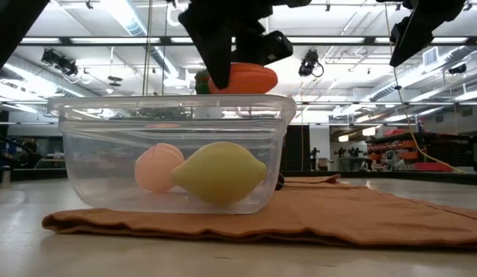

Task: Pick and placing Produce into tupperware
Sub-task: Put the orange carrot into the transparent bin

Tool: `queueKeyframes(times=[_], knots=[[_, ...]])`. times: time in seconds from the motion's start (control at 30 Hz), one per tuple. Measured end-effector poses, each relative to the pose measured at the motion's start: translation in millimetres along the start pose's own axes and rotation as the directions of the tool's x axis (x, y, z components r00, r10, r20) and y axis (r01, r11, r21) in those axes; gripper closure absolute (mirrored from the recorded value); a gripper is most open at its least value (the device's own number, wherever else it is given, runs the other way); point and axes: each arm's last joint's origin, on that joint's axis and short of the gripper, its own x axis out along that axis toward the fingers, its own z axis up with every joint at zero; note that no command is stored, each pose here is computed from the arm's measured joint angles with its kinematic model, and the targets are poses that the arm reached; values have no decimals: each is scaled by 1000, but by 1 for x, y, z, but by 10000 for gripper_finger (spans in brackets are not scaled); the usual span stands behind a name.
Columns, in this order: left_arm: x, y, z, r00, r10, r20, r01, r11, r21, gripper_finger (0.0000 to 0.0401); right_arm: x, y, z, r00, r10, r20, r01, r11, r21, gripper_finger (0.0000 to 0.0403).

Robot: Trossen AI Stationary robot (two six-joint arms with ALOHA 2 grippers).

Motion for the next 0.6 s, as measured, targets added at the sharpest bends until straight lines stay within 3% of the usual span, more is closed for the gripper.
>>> queueKeyframes(times=[0.37,0.6], knots=[[0,-5,2,1000,-8,1,8,981,-194,209,0,0,0,1000,0,0,0,1000,0,213],[0,-8,3,999,-38,14,40,967,-251,221,0,0,0,1000,0,0,0,1000,-5,213]])
